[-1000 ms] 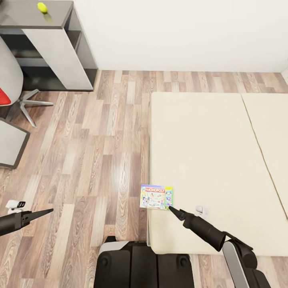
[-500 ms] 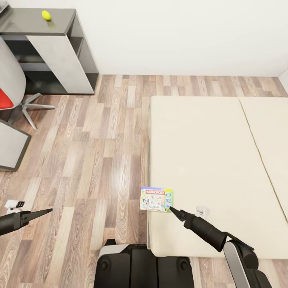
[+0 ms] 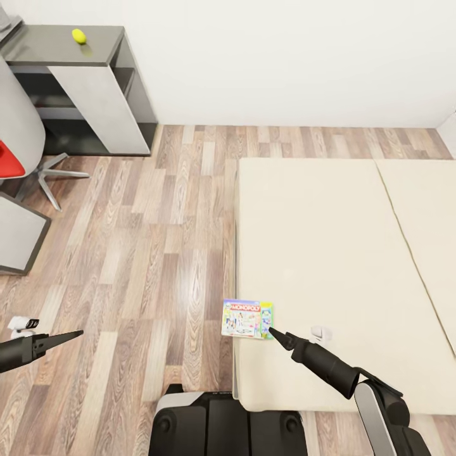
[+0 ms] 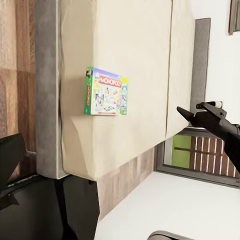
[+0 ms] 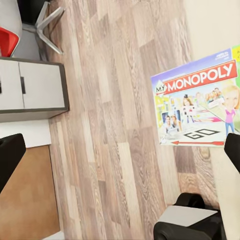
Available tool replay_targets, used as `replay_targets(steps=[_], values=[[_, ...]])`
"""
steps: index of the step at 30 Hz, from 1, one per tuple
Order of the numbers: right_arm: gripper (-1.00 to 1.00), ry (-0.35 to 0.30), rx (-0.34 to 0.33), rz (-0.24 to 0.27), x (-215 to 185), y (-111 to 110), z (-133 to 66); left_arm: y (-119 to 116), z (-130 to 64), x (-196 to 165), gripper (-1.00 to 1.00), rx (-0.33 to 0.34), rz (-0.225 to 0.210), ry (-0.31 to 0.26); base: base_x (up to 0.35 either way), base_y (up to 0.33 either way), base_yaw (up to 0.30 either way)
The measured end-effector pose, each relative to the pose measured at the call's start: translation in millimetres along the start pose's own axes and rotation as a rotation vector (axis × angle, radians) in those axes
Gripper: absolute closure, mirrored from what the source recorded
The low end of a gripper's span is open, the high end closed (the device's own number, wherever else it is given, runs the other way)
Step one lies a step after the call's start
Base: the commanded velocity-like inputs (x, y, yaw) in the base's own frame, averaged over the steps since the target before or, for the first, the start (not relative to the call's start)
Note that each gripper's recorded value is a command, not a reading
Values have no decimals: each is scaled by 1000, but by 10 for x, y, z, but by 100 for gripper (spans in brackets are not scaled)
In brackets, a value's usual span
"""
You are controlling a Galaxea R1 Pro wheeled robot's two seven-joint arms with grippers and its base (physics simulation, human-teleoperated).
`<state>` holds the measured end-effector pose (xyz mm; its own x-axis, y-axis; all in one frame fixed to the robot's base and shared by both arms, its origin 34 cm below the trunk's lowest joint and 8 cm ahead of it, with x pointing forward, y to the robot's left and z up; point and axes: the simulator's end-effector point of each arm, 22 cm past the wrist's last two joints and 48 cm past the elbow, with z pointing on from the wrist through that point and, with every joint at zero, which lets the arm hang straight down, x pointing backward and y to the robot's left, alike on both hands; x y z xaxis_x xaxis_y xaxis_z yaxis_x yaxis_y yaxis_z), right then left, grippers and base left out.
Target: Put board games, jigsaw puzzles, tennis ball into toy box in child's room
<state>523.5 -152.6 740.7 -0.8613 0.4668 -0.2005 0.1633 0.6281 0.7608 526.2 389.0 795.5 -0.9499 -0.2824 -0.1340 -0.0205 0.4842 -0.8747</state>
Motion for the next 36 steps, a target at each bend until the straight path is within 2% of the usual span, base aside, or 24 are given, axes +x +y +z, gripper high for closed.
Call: replay_targets(steps=[36], values=[[-100, -38, -27, -37, -177, 213, -83, -219, -88, -146, -100, 15, 52, -28, 0, 0, 0]])
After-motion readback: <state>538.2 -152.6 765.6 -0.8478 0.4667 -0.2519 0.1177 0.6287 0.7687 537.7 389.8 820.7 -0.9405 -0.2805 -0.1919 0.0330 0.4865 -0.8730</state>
